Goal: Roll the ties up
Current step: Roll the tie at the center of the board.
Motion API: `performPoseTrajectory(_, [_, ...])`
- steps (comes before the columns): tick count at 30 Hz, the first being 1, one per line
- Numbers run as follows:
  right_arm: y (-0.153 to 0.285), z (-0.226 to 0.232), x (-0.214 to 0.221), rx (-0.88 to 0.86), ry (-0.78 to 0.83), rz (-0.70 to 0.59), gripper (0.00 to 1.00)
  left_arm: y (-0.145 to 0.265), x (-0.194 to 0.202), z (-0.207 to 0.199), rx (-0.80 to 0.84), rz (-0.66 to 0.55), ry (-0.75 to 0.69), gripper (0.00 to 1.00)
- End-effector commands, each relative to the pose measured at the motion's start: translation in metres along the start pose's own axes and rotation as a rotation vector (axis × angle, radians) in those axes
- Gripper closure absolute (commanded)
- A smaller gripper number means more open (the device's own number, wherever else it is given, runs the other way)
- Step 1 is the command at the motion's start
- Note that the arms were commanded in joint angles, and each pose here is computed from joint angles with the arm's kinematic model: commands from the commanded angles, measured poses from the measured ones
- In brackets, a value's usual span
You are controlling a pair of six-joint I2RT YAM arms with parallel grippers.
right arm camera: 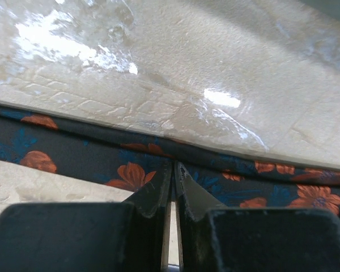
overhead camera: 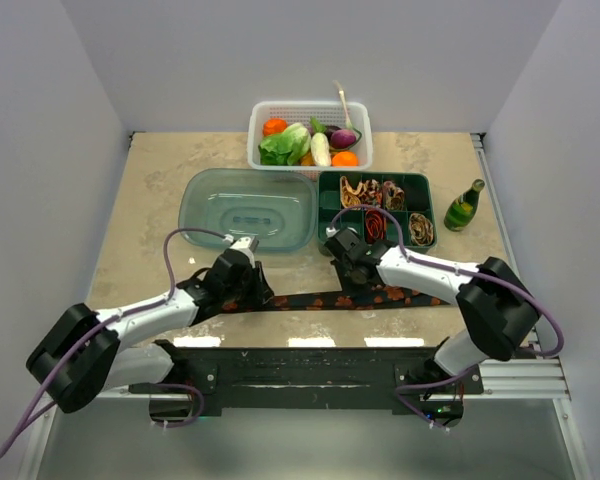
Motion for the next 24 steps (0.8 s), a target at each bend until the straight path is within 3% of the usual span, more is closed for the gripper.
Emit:
performPoseTrajectory(1, [0.035, 0.006, -0.043, -0.041, -0.023, -0.171, 0.91, 0.018, -0.032, -0.017, 0.010, -0.138, 0.013, 0.63])
performPoseTrajectory(4, [0.041, 0.017, -0.051, -0.073, 0.028, -0.191, 0.91, 0.031, -0.038, -0.016, -0.008, -0.183, 0.029, 0.50])
performPoseTrajectory(11, [0.039, 0.080, -0.050, -0.220, 0.173, -0.209, 0.92, 0.058, -0.040, 0.002, -0.098, -0.252, 0.093, 0.29])
performPoseTrajectory(17, [0.024, 0.131, -0.054, -0.289, 0.258, -0.198, 0.93, 0.075, -0.049, 0.023, -0.125, -0.291, 0.176, 0.23])
performPoseTrajectory(24, [-0.001, 0.139, -0.049, -0.245, 0.281, -0.152, 0.93, 0.075, -0.053, 0.037, -0.102, -0.259, 0.202, 0.22])
Point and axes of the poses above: each gripper's point midway between its finger pads, its own y axis back along the fingers, its own z axis along the line the jaws close on, x = y × z, the point moved 5 cm from there along y, back along the fingers, and after that the axes turned 5 degrees about y, right-handed, at the moved point
